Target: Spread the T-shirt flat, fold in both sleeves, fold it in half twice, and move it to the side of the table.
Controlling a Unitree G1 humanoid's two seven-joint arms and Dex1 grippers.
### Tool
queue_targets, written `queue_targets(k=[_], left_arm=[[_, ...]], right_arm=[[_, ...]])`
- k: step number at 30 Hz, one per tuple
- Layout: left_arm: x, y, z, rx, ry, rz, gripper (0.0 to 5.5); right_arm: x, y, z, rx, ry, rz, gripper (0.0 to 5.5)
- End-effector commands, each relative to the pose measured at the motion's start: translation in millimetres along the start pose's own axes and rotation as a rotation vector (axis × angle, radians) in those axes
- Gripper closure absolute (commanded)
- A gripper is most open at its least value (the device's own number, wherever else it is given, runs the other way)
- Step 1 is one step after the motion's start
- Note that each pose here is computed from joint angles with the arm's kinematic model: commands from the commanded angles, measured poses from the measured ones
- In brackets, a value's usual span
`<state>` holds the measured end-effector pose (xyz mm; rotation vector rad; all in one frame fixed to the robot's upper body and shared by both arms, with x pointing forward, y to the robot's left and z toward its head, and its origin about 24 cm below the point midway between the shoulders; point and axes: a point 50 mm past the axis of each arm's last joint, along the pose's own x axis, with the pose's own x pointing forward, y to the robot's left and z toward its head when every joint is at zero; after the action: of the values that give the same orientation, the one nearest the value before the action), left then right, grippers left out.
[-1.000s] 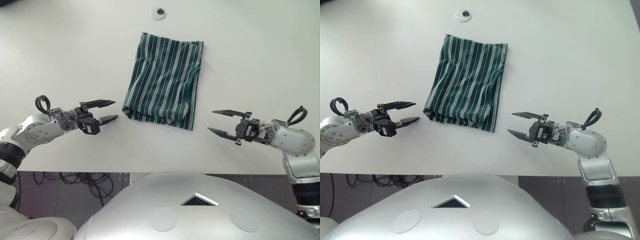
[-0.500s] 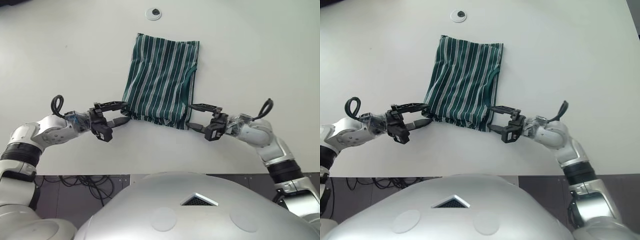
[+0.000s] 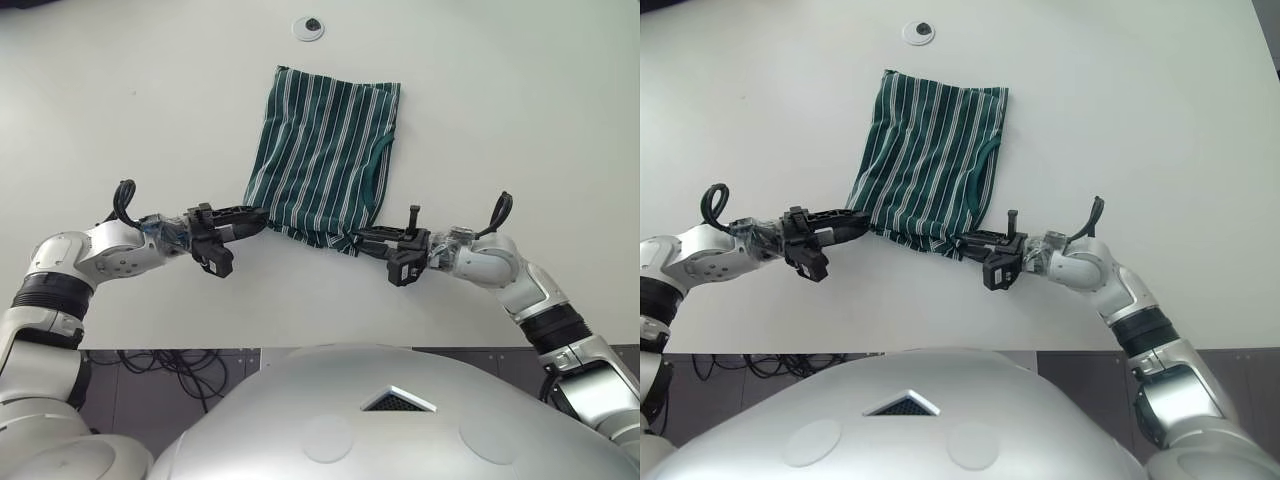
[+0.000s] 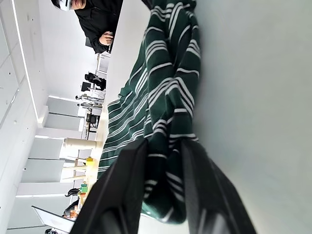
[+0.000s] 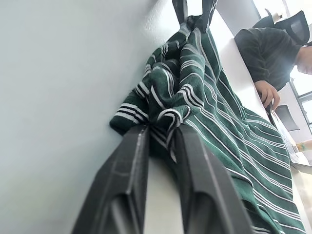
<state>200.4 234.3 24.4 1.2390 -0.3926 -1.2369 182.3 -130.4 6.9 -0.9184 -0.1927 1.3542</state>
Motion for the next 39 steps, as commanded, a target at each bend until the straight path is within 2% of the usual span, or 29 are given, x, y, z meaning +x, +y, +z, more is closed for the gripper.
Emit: queue_targets(k=[1,3,6,9,13,15,17,21,28,32,39], left_arm=[[4.2,-17.1,-2.6,-0.023,0.031,-0.093,4.85],[4.4,-18.6,-2.7,-0.025,0.028,-0.108,5.06],[1.6,-27.6,0.8,-0.069,0.013,-0.165,5.42],[-5.9,-31.9,17.1,-0.327,0.005,-0.206,5.49],[-19.2,2.4,58.1,-0.852,-0.138,-0.364,5.49],[-29.3,13.7,74.0,-1.009,-0.220,-0.486,5.49],[-33.4,19.1,85.8,-1.090,-0.298,-0.551,5.49],[-29.5,24.5,95.9,-1.166,-0.367,-0.590,5.49],[-4.8,48.4,88.8,-1.198,-0.407,-0.370,5.49],[11.4,56.0,62.0,-1.172,-0.298,-0.197,5.49],[13.8,52.2,13.7,-1.148,-0.064,-0.022,5.49]], right_arm=[[1.6,15.2,-12.8,0.044,0.096,0.079,5.20],[2.6,12.9,-12.3,0.059,0.088,0.062,5.46],[2.4,8.9,-7.5,0.148,0.040,0.030,5.50],[-13.2,8.7,3.9,0.390,-0.046,0.064,5.50],[-49.2,12.5,25.2,0.737,-0.190,0.242,5.50],[-71.1,20.2,32.8,0.876,-0.237,0.373,5.50],[-84.9,20.2,38.9,0.957,-0.288,0.410,5.50],[-92.3,5.9,36.8,1.002,-0.308,0.297,5.50],[-92.8,-15.5,22.2,1.034,-0.288,0.087,5.50],[-91.1,-32.1,8.6,1.075,-0.280,-0.077,5.50],[-81.7,-44.3,-6.9,1.110,-0.205,-0.217,5.50]])
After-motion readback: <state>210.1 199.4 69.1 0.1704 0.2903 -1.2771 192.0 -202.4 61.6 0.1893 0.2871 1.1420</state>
